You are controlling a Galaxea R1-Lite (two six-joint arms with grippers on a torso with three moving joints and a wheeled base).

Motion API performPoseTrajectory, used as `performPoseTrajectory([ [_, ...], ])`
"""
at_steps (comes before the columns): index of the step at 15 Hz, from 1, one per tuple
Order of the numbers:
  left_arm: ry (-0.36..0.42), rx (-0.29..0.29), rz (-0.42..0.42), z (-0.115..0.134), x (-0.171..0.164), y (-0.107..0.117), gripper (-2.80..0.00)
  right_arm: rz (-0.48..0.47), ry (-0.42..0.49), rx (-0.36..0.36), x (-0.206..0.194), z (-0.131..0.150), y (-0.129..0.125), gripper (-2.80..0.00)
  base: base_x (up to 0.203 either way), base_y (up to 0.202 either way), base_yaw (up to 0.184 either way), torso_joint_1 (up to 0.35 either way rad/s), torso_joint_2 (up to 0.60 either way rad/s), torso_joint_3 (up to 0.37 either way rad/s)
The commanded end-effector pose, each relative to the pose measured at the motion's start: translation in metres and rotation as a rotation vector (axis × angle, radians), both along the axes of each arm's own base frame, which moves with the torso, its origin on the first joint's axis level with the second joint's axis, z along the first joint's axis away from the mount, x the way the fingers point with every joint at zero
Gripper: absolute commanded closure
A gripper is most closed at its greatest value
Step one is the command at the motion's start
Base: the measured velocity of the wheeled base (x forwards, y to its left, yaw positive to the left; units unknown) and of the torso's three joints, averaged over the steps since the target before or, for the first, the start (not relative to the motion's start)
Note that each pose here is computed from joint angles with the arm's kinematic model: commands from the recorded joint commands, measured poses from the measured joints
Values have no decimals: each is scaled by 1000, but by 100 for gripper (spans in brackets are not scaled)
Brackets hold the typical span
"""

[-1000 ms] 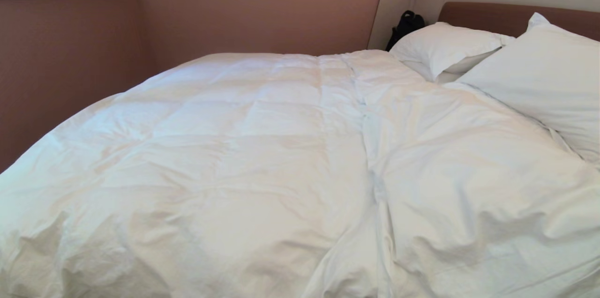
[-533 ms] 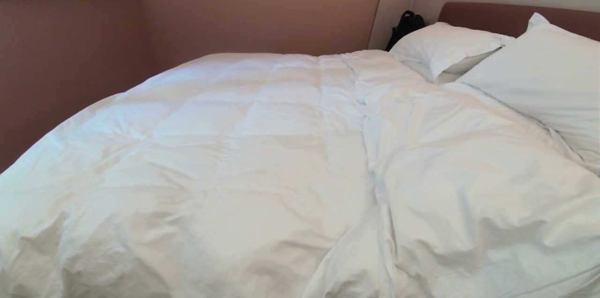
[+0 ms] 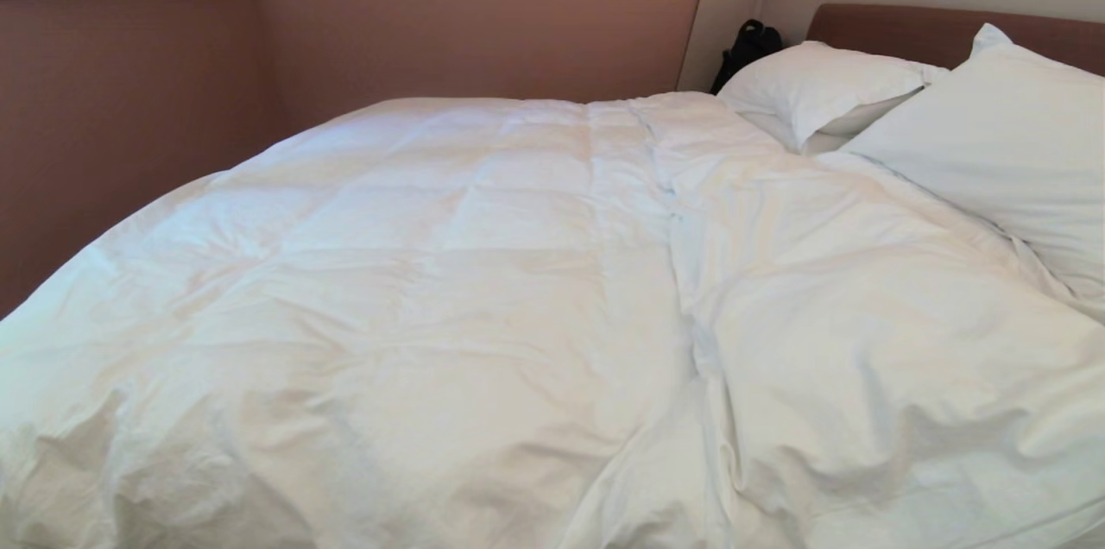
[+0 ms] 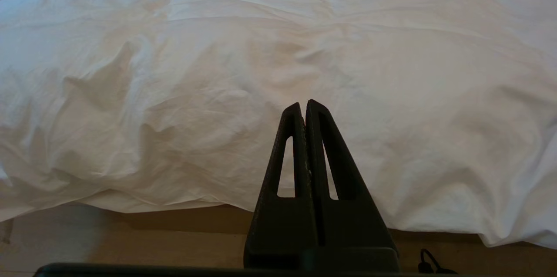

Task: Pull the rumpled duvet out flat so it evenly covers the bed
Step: Flatten the corners of the folded blanket

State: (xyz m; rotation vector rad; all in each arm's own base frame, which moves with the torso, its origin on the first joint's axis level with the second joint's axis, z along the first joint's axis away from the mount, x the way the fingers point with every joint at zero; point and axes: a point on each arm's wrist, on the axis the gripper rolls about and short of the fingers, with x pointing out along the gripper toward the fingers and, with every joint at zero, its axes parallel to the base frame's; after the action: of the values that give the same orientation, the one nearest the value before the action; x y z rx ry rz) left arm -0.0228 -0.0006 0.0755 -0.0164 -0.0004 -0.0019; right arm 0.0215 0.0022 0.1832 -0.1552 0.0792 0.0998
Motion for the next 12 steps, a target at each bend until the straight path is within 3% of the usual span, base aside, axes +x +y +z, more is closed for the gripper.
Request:
performPoseTrajectory([
  [1,0,0,0,0,0,0,0,-1,4,-1,1,1,0,-280,0,0,0,0,0,0],
  [3,0,0,0,0,0,0,0,-24,-16,0,1,10,-1,-280,0,0,0,0,0,0],
  [7,0,0,0,0,0,0,0,-98,62,4,-4,16,-2,-280,0,0,0,0,0,0],
  [12,0,0,0,0,0,0,0,-278,159,-2,-6,18,-6,-280,0,0,0,0,0,0],
])
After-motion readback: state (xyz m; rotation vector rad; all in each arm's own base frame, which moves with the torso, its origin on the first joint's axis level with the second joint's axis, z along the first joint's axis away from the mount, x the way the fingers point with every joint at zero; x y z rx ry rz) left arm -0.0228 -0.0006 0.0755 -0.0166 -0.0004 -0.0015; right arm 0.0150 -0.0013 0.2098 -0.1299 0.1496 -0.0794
